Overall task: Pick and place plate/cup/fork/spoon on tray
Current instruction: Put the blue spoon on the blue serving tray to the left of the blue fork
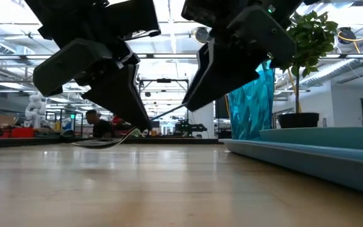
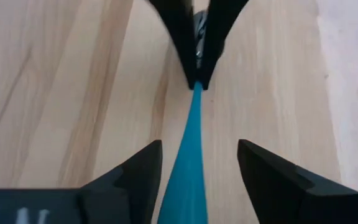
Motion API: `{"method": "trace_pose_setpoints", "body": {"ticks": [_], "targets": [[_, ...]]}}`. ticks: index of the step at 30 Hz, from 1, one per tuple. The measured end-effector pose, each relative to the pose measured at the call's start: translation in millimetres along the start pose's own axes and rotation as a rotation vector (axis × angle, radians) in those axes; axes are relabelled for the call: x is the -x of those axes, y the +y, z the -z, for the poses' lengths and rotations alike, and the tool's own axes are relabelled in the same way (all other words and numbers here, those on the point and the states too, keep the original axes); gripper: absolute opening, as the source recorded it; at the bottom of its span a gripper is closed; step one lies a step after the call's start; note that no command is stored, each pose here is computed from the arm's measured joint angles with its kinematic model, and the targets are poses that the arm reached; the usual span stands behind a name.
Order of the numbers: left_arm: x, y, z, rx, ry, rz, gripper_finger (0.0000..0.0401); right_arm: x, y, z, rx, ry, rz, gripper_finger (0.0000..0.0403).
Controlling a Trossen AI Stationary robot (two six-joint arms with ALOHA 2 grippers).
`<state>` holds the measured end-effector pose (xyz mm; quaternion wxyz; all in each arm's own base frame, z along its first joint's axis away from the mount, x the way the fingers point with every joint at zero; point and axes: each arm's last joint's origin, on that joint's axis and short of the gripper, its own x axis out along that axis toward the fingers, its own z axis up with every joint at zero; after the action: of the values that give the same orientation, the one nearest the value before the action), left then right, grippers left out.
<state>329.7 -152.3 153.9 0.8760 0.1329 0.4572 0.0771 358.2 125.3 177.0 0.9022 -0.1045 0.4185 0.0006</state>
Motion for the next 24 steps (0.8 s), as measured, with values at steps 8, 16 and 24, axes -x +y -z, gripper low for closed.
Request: {"method": "trace_pose_setpoints", "body": {"ticks": [8, 16, 24], "targets": [[0.2, -1.1, -3.3, -0.005, -0.032, 0.008, 0.0007, 0.3, 0.8, 1.6, -0.011, 0.016, -0.006, 0.0129], [0.1, -1.0, -3.4, -0.004, -0.031, 0.012, 0.0015, 0.4, 1.1, 2.7, -0.007, 0.025, -0.006, 0.0061], [0.1, -1.2, -3.5, 0.009, -0.031, 0.018, 0.0025, 0.6, 1.1, 2.6, -0.02, 0.025, -0.005, 0.0042]]}}
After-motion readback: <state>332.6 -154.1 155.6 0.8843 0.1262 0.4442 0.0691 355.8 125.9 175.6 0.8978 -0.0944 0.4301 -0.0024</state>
